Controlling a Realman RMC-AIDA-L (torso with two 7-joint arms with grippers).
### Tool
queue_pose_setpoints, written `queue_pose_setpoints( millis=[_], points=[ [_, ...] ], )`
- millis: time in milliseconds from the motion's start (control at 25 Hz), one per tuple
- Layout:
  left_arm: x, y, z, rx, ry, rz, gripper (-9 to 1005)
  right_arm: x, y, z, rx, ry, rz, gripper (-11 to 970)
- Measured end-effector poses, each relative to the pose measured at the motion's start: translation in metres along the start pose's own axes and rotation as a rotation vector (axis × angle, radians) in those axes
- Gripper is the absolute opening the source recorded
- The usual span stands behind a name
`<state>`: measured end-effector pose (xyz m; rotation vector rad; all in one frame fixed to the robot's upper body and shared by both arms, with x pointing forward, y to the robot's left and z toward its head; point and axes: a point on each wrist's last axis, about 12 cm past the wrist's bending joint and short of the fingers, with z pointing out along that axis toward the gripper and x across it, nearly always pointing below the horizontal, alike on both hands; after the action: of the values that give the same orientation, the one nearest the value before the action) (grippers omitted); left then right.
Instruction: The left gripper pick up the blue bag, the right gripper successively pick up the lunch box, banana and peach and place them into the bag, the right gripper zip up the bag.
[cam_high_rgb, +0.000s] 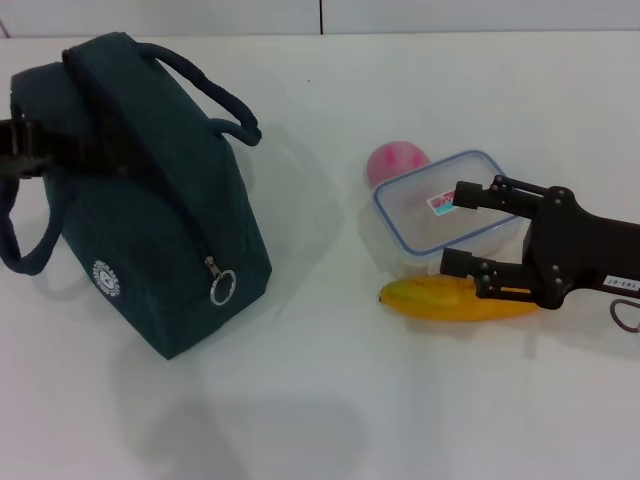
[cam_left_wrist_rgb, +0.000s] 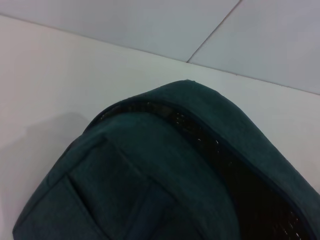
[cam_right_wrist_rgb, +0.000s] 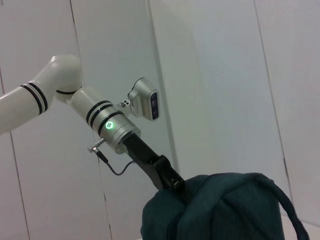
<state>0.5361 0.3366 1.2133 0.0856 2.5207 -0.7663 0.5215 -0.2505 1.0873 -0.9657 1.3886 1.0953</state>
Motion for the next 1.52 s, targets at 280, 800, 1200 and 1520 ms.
queue_pose_setpoints(
  millis=[280,800,1200,1520],
  points=[
    [0.002,-0.002,0.003,0.020,0.025,-0.005,367,0.001,0.000,-0.001,0.005,0.002,0.001,732],
    [0.007,-0.022,0.008,0.228,0.074,-0.025,40,-0.004,-0.006,-0.006,0.037,-0.003,0.031,724],
    [0.013,-0.020,0.017,0.223,0.117,-0.045,39,0.009,-0.042,-0.040,0.479,-0.088,0.340,718],
    [0.008,-0.025,0.022,0.237,0.136,-0.038,39,0.032,-0.050,-0.040,0.642,-0.100,0.538,713]
  ],
)
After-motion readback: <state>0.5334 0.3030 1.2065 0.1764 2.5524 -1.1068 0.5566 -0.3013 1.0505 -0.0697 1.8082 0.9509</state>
